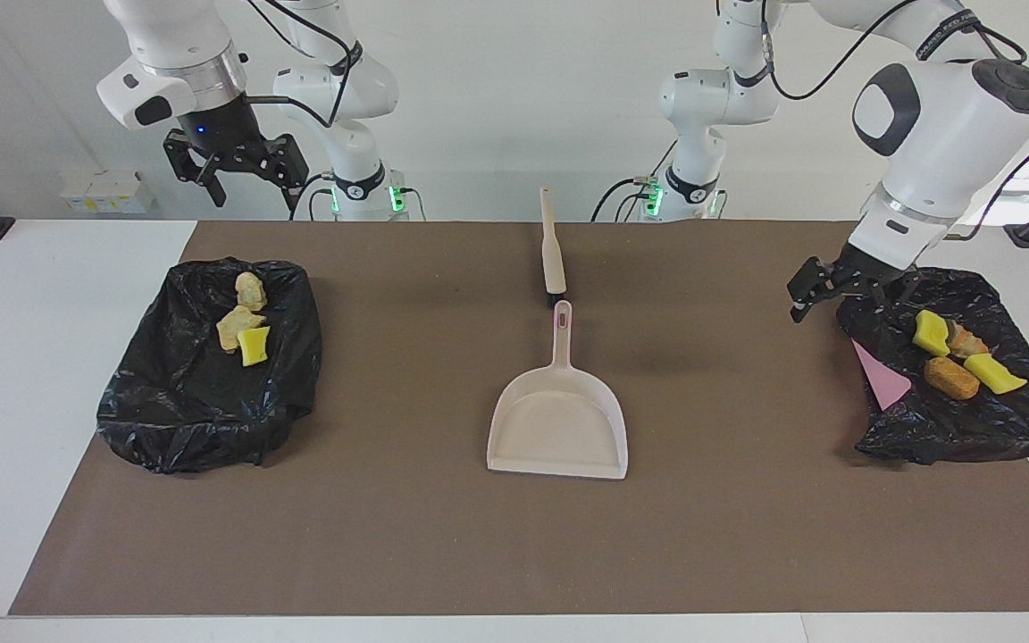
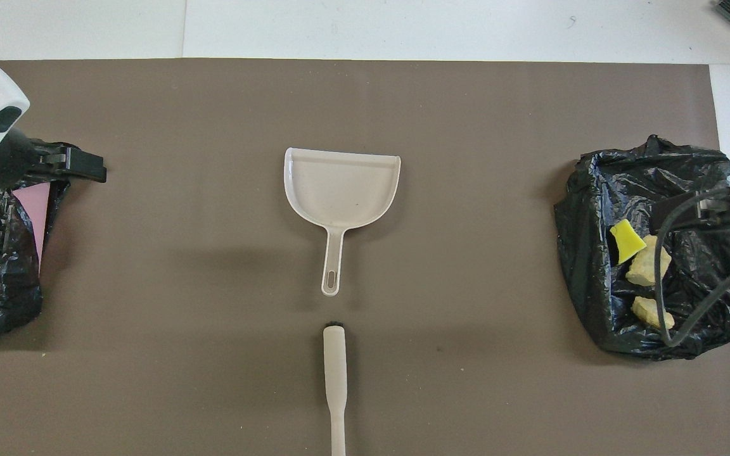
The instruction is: Sweep and dump trash in bin
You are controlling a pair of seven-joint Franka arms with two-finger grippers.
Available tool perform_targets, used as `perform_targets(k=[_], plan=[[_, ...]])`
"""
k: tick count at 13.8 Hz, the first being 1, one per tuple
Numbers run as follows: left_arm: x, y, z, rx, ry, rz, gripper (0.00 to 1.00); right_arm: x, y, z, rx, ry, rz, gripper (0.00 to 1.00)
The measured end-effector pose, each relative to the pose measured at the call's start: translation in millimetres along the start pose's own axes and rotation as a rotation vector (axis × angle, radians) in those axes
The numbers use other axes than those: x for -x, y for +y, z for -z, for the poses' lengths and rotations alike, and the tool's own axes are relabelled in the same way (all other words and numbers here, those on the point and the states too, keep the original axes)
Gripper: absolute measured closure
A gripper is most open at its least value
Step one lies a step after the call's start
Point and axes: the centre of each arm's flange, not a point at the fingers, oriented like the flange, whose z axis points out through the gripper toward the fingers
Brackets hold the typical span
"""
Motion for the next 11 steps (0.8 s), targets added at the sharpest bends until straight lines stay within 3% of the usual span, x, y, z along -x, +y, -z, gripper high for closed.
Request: perform_targets(k=[11], plan=[[51,1,63,-0.026,-0.080,-0.028,0.00,0,0,0,0.000,0.000,0.000,0.00]])
